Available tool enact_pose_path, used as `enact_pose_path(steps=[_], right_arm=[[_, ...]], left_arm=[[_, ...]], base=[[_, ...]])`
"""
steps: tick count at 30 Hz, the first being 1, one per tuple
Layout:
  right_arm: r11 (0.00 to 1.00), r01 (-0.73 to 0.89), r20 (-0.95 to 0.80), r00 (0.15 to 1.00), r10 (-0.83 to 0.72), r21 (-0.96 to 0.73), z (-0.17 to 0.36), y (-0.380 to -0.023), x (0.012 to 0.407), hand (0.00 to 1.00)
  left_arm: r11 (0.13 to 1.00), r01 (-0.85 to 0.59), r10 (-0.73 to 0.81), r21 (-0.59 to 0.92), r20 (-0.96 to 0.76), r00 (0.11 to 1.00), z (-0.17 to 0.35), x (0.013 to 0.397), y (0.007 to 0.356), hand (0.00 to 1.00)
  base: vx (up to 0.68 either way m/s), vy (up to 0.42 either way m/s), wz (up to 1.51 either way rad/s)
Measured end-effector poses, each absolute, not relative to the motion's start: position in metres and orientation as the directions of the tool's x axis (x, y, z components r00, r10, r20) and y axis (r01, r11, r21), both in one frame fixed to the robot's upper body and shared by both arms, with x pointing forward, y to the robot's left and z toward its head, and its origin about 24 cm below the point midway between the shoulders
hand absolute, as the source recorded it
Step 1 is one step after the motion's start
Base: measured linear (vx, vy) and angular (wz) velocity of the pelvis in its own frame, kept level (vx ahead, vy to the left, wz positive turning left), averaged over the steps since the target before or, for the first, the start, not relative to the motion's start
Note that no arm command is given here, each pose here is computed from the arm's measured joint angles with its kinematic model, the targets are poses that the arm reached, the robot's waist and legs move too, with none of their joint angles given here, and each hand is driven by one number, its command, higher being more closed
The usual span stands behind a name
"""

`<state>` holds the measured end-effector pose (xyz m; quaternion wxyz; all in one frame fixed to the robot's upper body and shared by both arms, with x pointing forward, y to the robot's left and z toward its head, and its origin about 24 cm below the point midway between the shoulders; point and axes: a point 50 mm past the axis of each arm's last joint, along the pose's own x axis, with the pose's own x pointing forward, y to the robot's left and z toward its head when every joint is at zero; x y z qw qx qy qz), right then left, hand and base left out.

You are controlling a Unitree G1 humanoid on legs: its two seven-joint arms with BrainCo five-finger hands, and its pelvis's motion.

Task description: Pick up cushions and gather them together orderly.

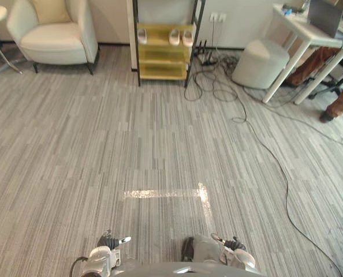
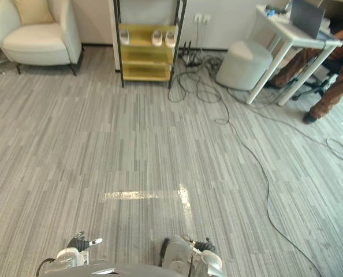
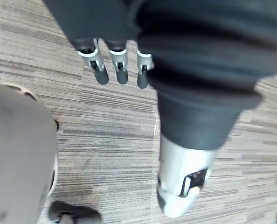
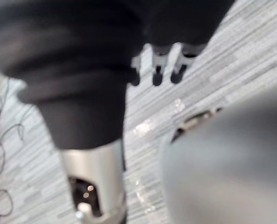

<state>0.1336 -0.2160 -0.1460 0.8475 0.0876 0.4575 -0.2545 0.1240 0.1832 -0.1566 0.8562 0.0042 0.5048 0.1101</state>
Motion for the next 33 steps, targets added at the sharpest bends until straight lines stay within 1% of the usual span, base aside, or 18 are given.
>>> enact_pose_path(steps=[2, 4, 6, 9, 11, 14, 20, 23, 26, 29, 33], right_arm=[[0.867, 0.492, -0.813, 0.469, -0.344, -0.084, -0.144, -0.215, 0.141, 0.0], [0.867, 0.49, -0.814, 0.467, -0.346, -0.088, -0.144, -0.217, 0.139, 0.0], [0.87, 0.487, -0.8, 0.488, -0.348, -0.081, -0.141, -0.218, 0.148, 0.0], [0.865, 0.494, -0.809, 0.474, -0.348, -0.083, -0.143, -0.219, 0.141, 0.0], [0.862, 0.498, -0.819, 0.454, -0.35, -0.092, -0.146, -0.219, 0.132, 0.0], [0.857, 0.508, -0.825, 0.443, -0.351, -0.092, -0.147, -0.219, 0.127, 0.0], [0.843, 0.531, -0.825, 0.437, -0.359, -0.086, -0.147, -0.217, 0.126, 0.0], [0.849, 0.523, -0.804, 0.473, -0.36, -0.072, -0.143, -0.216, 0.136, 0.0], [0.862, 0.505, -0.821, 0.477, -0.315, -0.037, -0.146, -0.197, 0.136, 0.0], [0.874, 0.485, -0.829, 0.476, -0.292, -0.029, -0.148, -0.188, 0.134, 0.0], [0.87, 0.491, -0.835, 0.463, -0.299, -0.039, -0.149, -0.19, 0.13, 0.0]], left_arm=[[0.977, -0.175, 0.193, 0.125, -0.865, 0.462, -0.157, 0.122, 0.185, 0.0], [0.976, -0.176, 0.194, 0.126, -0.87, 0.454, -0.158, 0.12, 0.185, 0.0], [0.98, -0.17, 0.174, 0.105, -0.866, 0.468, -0.158, 0.124, 0.177, 0.0], [0.976, -0.197, 0.172, 0.088, -0.871, 0.461, -0.159, 0.121, 0.175, 0.0], [0.975, -0.208, 0.172, 0.078, -0.86, 0.481, -0.156, 0.125, 0.176, 0.0], [0.971, -0.23, 0.181, 0.07, -0.844, 0.505, -0.153, 0.131, 0.177, 0.0], [0.974, -0.214, 0.177, 0.07, -0.825, 0.537, -0.149, 0.14, 0.174, 0.0], [0.977, -0.209, 0.157, 0.051, -0.834, 0.529, -0.151, 0.138, 0.165, 0.0], [0.977, -0.191, 0.182, 0.091, -0.822, 0.54, -0.149, 0.142, 0.178, 0.0], [0.978, -0.176, 0.188, 0.109, -0.829, 0.527, -0.15, 0.137, 0.182, 0.0], [0.981, -0.15, 0.185, 0.125, -0.844, 0.504, -0.154, 0.13, 0.182, 0.0]], base=[[0.62, -0.269, 0.27], [0.35, -0.181, 0.3], [0.57, -0.376, 0.09], [0.49, -0.284, 0.09], [0.38, -0.166, 0.02], [0.34, -0.099, -0.32], [0.26, 0.131, -0.26], [0.16, 0.304, -0.42], [0.13, 0.208, -0.1], [0.08, 0.142, -0.15], [0.03, 0.055, -0.1]])
